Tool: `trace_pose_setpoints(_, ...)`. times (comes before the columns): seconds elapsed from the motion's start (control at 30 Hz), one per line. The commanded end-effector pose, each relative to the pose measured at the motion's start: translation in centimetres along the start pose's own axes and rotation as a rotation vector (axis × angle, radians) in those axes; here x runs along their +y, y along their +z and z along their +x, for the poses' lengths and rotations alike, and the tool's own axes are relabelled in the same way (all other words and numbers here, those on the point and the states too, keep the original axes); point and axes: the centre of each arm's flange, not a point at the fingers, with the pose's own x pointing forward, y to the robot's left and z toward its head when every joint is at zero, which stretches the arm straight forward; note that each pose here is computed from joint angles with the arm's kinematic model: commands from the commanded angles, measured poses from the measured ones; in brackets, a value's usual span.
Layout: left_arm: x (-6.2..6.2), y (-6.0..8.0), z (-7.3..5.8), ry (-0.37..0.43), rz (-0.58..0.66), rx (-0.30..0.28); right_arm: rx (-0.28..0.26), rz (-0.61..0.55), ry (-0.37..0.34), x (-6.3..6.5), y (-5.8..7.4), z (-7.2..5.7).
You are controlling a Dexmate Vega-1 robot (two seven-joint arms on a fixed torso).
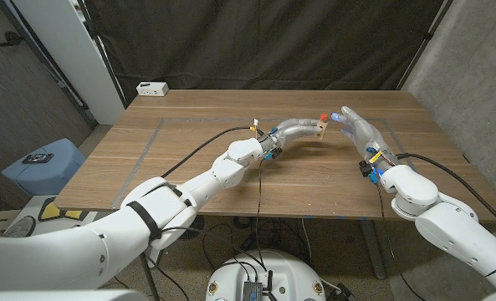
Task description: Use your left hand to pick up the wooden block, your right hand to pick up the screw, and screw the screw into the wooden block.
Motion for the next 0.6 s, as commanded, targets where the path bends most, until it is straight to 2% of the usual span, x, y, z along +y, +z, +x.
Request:
trace_pose_setpoints(0.03,-0.22,0.08,-0.05,-0.003,0.005,0.002,-0.007,0.017,0.017,-0.48,-0.10,0.24)
trace_pose_setpoints(0.6,-0.25,0.09,-0.12,0.002,0.005,0.003,-0.041,0.065,0.044,0.41,-0.39,1.18)
